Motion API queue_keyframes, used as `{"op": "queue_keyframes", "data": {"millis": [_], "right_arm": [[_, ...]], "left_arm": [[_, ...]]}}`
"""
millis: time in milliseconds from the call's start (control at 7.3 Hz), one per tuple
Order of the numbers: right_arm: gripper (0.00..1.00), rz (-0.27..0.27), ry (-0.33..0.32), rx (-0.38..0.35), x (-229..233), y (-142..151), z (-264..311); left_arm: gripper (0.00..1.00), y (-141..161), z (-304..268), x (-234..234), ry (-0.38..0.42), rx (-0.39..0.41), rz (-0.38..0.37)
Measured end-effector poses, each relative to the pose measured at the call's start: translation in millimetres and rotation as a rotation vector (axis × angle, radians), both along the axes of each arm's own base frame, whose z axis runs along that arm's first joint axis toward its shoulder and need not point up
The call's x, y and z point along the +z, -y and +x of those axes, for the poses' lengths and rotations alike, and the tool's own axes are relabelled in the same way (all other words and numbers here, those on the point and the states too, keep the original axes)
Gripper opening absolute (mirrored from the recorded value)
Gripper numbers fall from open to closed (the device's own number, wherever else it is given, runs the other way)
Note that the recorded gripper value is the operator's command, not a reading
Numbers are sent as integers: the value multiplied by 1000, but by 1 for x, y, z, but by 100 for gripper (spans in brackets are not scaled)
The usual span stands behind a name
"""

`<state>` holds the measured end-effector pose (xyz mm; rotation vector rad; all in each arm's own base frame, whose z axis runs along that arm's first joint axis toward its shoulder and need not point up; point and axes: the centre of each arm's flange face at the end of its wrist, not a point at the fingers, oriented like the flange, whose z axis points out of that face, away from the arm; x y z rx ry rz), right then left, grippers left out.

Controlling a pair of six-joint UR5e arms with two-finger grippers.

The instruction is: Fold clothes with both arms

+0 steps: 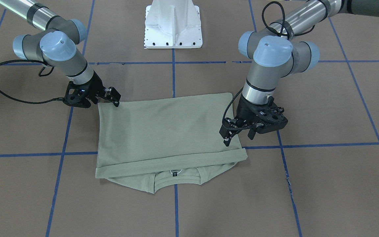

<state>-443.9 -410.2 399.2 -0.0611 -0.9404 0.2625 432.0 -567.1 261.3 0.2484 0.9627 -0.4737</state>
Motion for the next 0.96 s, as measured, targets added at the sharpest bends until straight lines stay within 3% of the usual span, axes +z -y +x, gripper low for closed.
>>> {"op": "queue_keyframes", "data": {"millis": [685,959], "right_arm": [[0,1,26,-12,-10,-7,13],[0,3,37,-22,-11,-30,41]], "left_arm": [[99,0,1,-2,0,1,4],[99,0,0,-5,-3,0,8]]}}
